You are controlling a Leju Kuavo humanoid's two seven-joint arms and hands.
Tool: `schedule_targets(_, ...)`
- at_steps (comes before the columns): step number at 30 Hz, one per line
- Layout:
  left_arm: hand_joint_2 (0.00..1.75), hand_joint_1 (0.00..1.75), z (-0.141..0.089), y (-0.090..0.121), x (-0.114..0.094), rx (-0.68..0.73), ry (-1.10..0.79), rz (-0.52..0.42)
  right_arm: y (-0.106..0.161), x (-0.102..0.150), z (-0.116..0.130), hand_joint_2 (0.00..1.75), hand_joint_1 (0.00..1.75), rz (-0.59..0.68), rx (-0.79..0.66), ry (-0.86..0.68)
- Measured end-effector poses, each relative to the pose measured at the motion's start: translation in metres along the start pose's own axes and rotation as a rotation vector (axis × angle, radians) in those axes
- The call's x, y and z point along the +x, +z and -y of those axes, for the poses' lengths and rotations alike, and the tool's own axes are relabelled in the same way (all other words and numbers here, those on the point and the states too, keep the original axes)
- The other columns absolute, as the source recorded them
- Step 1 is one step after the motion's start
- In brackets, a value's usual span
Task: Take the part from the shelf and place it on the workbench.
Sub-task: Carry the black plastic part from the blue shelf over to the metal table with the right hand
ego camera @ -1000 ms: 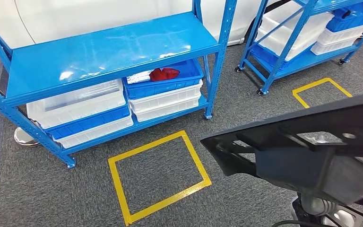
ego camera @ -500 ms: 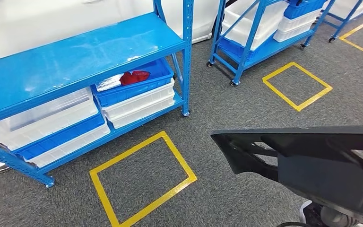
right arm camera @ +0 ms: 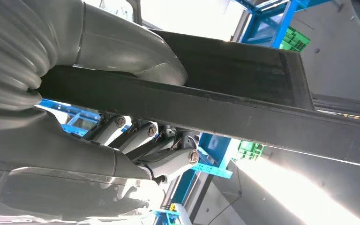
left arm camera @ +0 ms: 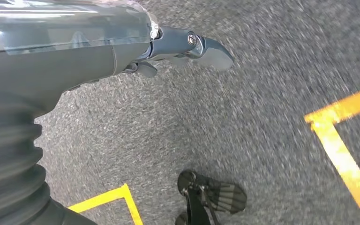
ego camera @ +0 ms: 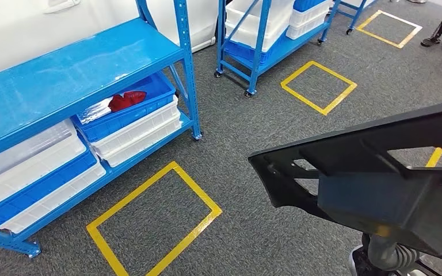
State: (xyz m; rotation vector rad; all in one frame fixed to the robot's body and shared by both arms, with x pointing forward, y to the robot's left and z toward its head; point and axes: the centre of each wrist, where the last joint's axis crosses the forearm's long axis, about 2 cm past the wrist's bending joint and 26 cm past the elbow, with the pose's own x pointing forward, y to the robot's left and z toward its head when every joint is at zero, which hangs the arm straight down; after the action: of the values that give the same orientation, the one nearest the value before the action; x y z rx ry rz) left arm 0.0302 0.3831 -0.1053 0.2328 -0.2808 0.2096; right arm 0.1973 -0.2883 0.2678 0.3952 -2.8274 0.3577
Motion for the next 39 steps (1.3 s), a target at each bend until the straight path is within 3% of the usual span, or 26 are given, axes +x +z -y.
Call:
schedule_targets(5,1.75,0.00,0.011,0.000,0.006,-0.001,0.001,-0.003,-0.001,-0.001,-0.005,1.75,1.75,0.001,0.029,-0.036)
schedule_targets(24,1.75,0.00,0.042,0.006,-0.008,0.006,0.034,-0.069,0.016,-0.018,-0.006,1.75,1.75,-0.074,0.096,-0.167)
schedule_targets(39,1.75,0.00,0.030,0.004,-0.008,0.029,0.078,0.010,0.015,-0.028,-0.009,1.75,1.75,-0.065,0.103,-0.222)
